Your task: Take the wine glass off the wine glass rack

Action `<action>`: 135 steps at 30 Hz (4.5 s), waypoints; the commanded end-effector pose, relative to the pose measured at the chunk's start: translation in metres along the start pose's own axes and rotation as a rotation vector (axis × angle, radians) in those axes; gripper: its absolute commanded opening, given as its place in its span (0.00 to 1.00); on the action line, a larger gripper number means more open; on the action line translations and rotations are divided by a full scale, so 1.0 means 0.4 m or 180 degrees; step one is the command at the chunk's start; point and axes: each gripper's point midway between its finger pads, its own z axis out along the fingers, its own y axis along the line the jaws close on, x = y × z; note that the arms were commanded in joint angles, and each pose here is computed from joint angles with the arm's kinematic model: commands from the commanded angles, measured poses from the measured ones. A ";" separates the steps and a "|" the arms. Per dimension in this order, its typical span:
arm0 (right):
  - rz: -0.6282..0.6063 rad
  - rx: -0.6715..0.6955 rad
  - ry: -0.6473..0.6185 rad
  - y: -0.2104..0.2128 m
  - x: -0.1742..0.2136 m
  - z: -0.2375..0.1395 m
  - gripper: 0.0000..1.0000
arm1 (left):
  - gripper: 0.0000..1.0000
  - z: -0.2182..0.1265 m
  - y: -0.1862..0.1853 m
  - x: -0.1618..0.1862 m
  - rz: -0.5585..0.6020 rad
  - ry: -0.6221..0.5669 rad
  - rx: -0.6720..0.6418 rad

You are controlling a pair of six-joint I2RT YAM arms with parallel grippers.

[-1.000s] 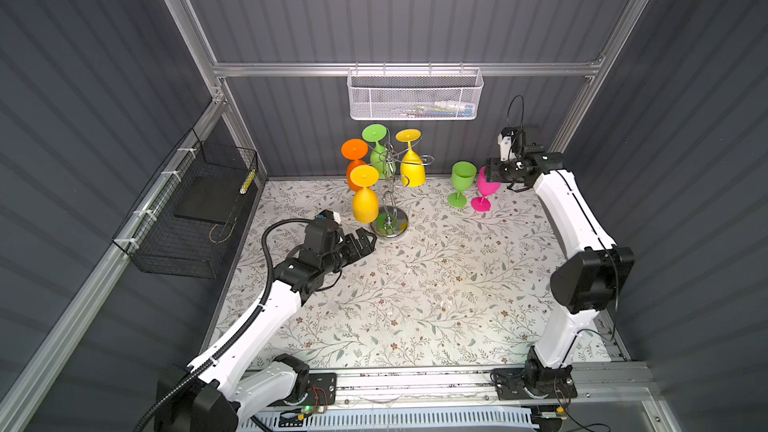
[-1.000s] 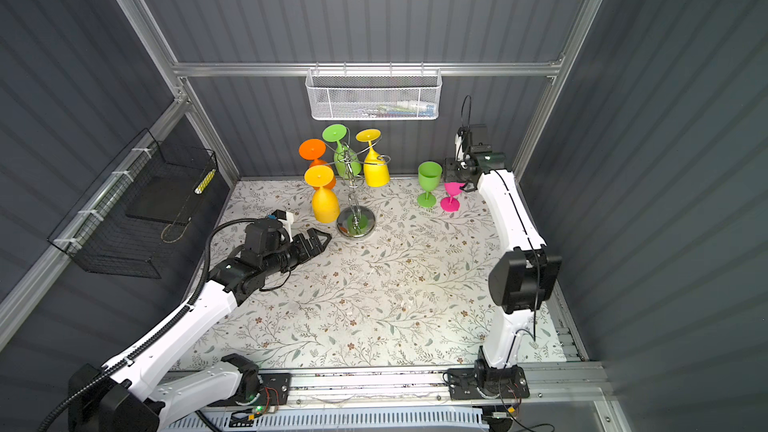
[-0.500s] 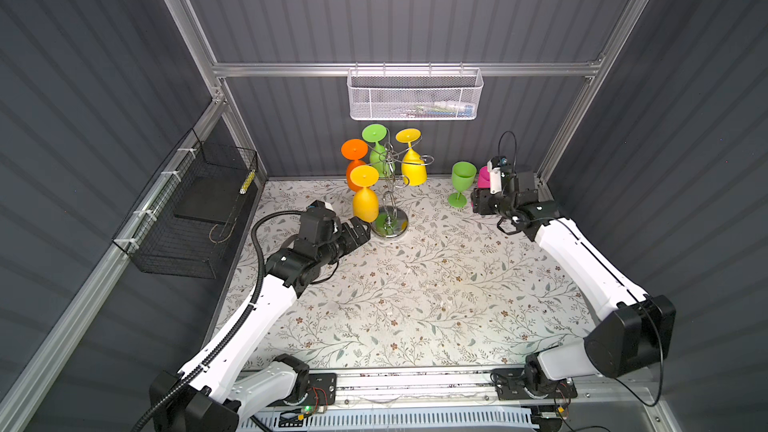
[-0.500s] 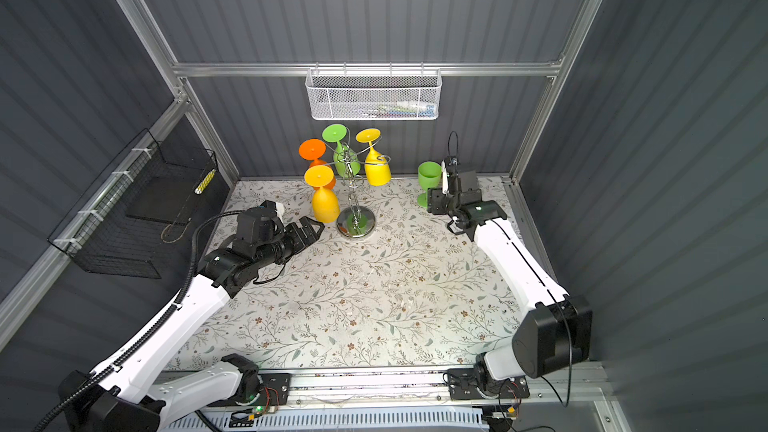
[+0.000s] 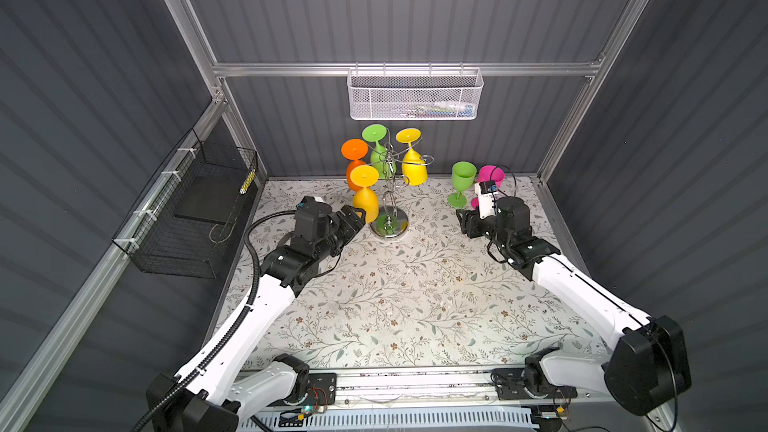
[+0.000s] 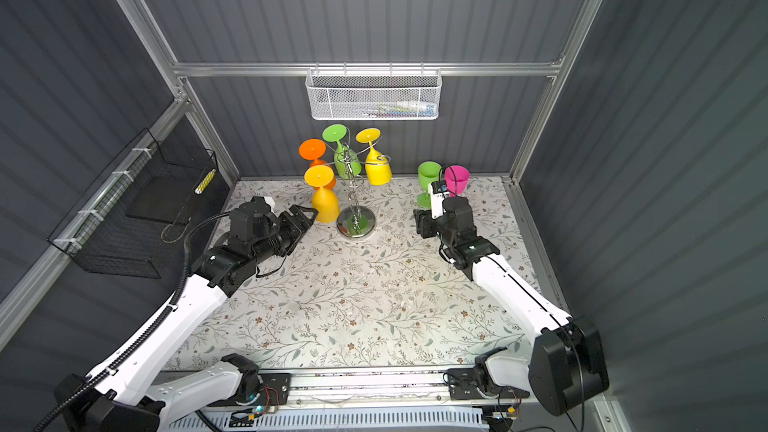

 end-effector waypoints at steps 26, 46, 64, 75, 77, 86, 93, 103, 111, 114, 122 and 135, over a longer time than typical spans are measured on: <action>-0.0454 -0.0594 -0.0613 0.119 -0.073 -0.065 0.64 | 0.51 0.078 -0.185 -0.201 -0.0561 -0.0340 0.0721; -0.0466 -0.0644 -0.0598 0.134 -0.072 -0.062 0.65 | 0.18 0.091 -0.214 -0.209 -0.0555 -0.0307 0.0846; -0.0465 -0.0646 -0.0578 0.138 -0.068 -0.057 0.65 | 0.00 0.071 -0.225 -0.216 -0.0494 -0.0358 0.0869; -0.0462 -0.0660 -0.0564 0.142 -0.065 -0.054 0.65 | 0.00 0.038 -0.241 -0.224 -0.0459 -0.0415 0.0924; -0.0464 -0.0668 -0.0562 0.144 -0.065 -0.054 0.65 | 0.00 0.032 -0.241 -0.225 -0.0455 -0.0425 0.0925; -0.0466 -0.0671 -0.0554 0.146 -0.064 -0.053 0.65 | 0.00 0.015 -0.233 -0.220 -0.0428 -0.0441 0.0885; -0.0470 -0.0673 -0.0556 0.147 -0.064 -0.054 0.65 | 0.00 -0.002 -0.209 -0.231 -0.0387 -0.0573 0.0741; -0.0485 -0.0658 -0.0554 0.146 -0.064 -0.052 0.65 | 0.00 0.005 -0.206 -0.247 -0.0345 -0.0665 0.0672; -0.0490 -0.0658 -0.0564 0.146 -0.066 -0.054 0.65 | 0.00 0.030 -0.228 -0.260 -0.0250 -0.0659 0.0683; -0.0495 -0.0656 -0.0571 0.146 -0.067 -0.055 0.65 | 0.00 0.047 -0.229 -0.256 -0.0240 -0.0608 0.0680; -0.0497 -0.0667 -0.0585 0.147 -0.070 -0.059 0.65 | 0.00 0.078 -0.274 -0.249 -0.0221 -0.0418 0.0862; -0.0490 -0.0679 -0.0584 0.149 -0.070 -0.061 0.65 | 0.00 0.113 -0.304 -0.219 -0.0150 -0.0139 0.1037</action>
